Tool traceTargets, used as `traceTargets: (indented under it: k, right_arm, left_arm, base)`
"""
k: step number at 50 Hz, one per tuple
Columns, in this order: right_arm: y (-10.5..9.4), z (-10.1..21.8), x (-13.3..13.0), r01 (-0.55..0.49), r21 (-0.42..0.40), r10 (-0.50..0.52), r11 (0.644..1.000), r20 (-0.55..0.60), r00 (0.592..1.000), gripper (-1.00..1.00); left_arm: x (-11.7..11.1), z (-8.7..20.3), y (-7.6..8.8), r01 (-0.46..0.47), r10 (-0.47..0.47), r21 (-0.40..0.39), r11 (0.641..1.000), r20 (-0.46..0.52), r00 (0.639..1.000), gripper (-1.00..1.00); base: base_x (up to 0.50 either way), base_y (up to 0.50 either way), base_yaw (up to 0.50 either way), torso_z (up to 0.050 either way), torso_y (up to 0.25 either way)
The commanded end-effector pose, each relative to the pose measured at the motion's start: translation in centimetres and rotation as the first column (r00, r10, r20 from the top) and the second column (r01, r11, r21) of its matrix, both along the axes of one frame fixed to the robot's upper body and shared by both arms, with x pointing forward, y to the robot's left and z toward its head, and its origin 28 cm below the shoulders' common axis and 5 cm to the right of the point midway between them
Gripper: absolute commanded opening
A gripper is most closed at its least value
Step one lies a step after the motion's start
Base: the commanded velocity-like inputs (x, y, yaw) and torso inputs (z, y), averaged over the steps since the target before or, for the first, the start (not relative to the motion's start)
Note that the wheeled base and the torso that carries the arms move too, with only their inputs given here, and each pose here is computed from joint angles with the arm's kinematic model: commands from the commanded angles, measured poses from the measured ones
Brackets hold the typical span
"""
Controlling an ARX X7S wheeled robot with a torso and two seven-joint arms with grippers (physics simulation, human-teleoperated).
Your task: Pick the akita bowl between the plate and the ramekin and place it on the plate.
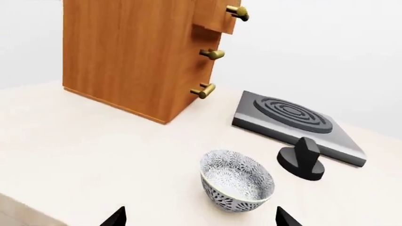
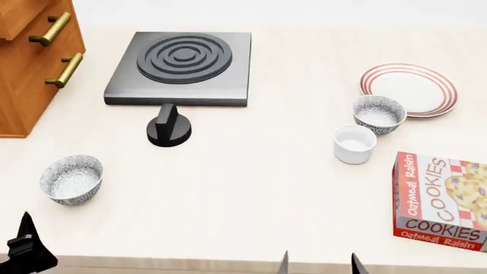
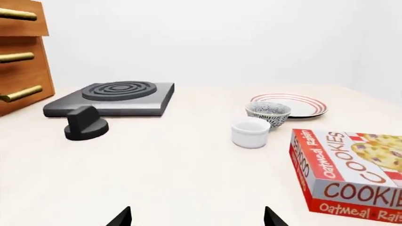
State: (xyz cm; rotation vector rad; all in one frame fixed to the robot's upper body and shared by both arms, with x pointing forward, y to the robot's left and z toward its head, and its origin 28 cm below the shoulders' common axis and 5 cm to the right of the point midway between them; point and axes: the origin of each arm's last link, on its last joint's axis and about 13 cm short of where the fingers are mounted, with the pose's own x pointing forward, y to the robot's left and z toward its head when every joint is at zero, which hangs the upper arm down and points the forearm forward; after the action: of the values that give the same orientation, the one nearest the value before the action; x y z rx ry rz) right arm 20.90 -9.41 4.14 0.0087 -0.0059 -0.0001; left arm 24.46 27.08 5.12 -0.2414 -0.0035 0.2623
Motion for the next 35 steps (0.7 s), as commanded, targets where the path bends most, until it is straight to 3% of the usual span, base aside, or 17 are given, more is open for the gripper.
traceTargets:
  k: [1, 18, 35]
  right_arm:
    - [-0.2, 3.8, 0.2, 0.006, 0.009, -0.006, 1.0, 0.049, 0.999, 1.0]
    - [-0.5, 10.0, 0.9, -0.013, 0.012, 0.01, 1.0, 0.201, 0.98, 1.0]
    - [-0.8, 12.8, 1.0, -0.033, 0.007, 0.029, 0.999, 0.283, 0.959, 1.0]
  left_arm:
    - [0.5, 0.0, 2.2, -0.091, 0.091, -0.029, 0.995, -0.008, 0.996, 1.0]
    - [0.5, -1.0, 2.7, -0.112, 0.111, -0.021, 0.994, -0.031, 0.993, 1.0]
    - [0.5, -1.0, 2.6, -0.109, 0.109, -0.001, 0.994, -0.021, 0.994, 1.0]
  base:
    - [0.0, 0.0, 0.0, 0.0, 0.0]
    - [0.0, 0.0, 0.0, 0.0, 0.0]
    - [0.0, 0.0, 0.0, 0.0, 0.0]
